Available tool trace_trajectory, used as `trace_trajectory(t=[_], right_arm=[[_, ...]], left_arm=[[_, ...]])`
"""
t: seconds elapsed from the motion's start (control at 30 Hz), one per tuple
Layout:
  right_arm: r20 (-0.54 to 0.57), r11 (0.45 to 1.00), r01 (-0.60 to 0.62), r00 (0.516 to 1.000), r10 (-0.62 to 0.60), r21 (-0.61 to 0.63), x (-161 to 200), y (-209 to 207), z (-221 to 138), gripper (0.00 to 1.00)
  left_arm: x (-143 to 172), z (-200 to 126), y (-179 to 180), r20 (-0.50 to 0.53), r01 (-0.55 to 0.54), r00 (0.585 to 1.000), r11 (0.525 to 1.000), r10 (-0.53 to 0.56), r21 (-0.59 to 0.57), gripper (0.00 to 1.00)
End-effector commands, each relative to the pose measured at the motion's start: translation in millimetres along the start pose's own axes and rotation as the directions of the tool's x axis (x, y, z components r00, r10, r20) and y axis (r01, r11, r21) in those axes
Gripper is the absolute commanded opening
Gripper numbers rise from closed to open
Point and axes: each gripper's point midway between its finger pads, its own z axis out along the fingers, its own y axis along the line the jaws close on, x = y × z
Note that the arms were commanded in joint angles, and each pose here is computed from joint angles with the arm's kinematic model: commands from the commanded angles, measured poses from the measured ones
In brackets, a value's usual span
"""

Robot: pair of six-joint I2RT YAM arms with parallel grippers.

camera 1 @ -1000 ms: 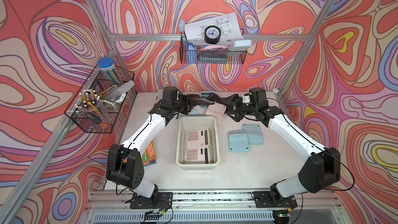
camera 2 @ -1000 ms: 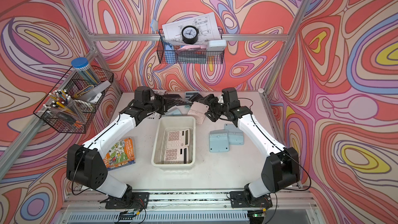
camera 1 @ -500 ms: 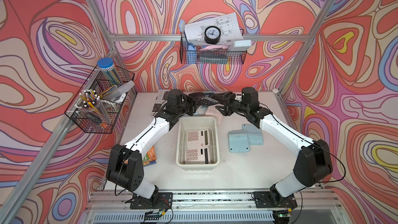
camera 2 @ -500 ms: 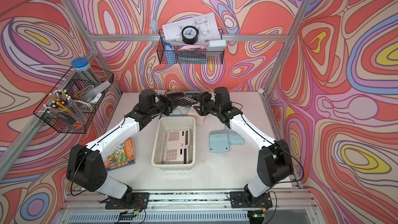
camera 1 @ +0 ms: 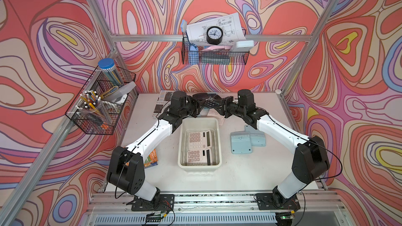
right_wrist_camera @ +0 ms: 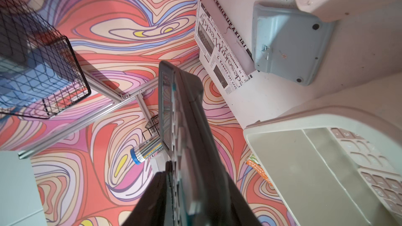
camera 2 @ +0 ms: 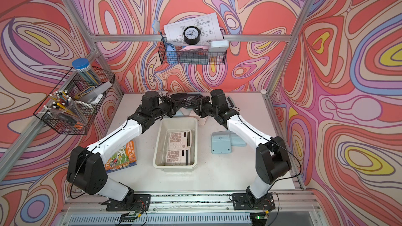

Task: Put the calculator in the storage box
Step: Pick up the calculator at the center of the board.

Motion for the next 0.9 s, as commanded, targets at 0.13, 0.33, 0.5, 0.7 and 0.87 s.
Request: trace_trajectory(t=[0.13, 0.33, 0.5, 0.7, 0.87], right_arm=[[0.028, 1.000, -0.006, 1.000, 0.007, -0.005, -6.2, 7.0, 7.4, 0.14], [0.027, 1.000, 0.005, 1.000, -0.005, 0.002, -6.2, 7.3, 7.0, 0.00], [0.030, 0.998, 0.045, 0.998, -0.046, 0.032, -9.3, 4.3, 1.0, 0.00], [-0.041, 0.963, 0.259, 0.966, -0.257, 0.079, -6.2, 7.4, -10.1, 0.00], [-0.200, 0.857, 0.511, 0.849, -0.489, 0.074, 15.5, 10.2, -10.8, 0.00]], left_arm=[[6.4, -12.6, -20.7, 0.005, -0.043, 0.999, 0.997, 0.043, 0.072, 0.12], [6.3, -15.0, -15.7, 0.009, -0.037, 0.999, 0.999, 0.037, 0.040, 0.43], [1.1, -28.6, -11.7, 0.025, -0.080, 0.996, 0.996, 0.081, -0.049, 0.88], [-20.5, -72.3, -9.5, 0.032, -0.211, 0.974, 0.955, 0.222, -0.207, 0.99], [-33.0, -110.8, -4.2, 0.012, -0.308, 0.944, 0.894, 0.329, -0.325, 0.99]])
